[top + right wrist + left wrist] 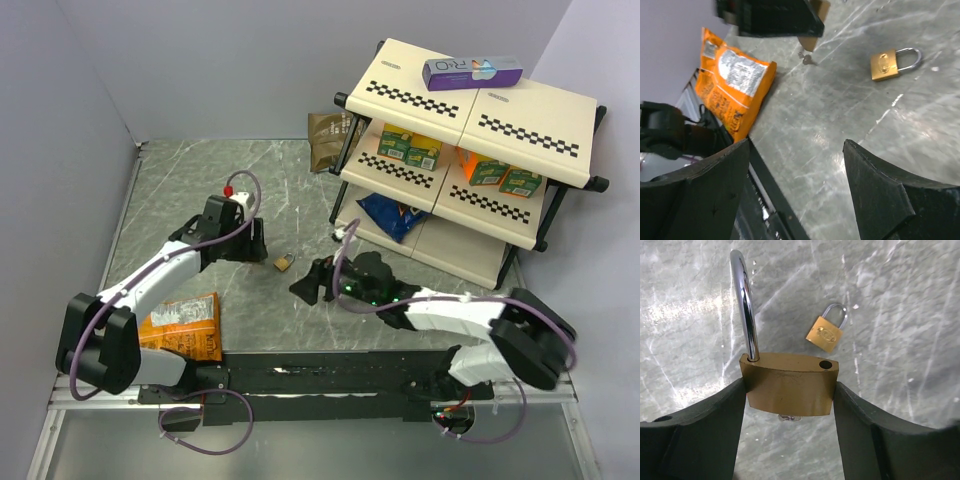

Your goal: Unlock with the key

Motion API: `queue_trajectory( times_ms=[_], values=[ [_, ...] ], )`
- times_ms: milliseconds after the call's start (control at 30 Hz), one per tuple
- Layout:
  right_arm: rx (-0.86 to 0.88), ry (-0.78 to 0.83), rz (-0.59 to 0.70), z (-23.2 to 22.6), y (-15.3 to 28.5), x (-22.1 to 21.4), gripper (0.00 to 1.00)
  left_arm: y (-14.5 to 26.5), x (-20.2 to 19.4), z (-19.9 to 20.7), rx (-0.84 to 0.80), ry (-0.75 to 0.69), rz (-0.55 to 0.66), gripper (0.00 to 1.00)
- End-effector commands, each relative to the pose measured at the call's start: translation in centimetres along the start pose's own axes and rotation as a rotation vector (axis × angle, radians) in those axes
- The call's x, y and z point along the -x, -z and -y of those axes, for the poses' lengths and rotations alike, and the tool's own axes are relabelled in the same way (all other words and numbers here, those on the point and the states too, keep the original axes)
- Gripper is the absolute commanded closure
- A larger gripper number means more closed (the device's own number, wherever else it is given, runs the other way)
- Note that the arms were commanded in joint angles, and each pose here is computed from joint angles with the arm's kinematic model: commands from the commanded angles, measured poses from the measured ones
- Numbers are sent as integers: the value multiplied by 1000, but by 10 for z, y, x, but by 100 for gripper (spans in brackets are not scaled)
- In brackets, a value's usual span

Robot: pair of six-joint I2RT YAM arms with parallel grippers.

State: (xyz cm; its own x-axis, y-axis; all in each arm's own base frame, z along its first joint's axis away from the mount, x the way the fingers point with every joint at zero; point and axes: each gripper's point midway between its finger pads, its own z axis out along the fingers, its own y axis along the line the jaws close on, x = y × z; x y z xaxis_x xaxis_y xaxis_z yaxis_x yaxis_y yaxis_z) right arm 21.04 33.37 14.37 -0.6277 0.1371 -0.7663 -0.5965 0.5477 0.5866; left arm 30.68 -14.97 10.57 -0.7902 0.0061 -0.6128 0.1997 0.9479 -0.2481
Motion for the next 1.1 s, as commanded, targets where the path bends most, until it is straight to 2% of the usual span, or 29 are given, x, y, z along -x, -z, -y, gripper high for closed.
queue_trajectory(
  times_ms=[0, 67, 233, 333, 533, 1067],
  values=[
    [106, 21, 130, -29, -38, 28, 20, 27, 49, 31, -157, 34, 177, 99],
    [134, 23, 161, -39, -50, 37, 20, 30, 50, 32, -170, 44, 189, 99],
    [149, 20, 162, -40, -83, 27, 23, 32, 53, 28, -200, 85, 185, 99],
    [136, 39, 198, -39, -99, 36, 23, 32, 55, 28, -230, 106, 179, 99],
    [76, 69, 182, -28, -127, 33, 27, 39, 59, 26, -255, 127, 200, 99],
    [26, 76, 160, -16, -155, 29, 50, 43, 62, 26, -274, 145, 220, 99]
  ],
)
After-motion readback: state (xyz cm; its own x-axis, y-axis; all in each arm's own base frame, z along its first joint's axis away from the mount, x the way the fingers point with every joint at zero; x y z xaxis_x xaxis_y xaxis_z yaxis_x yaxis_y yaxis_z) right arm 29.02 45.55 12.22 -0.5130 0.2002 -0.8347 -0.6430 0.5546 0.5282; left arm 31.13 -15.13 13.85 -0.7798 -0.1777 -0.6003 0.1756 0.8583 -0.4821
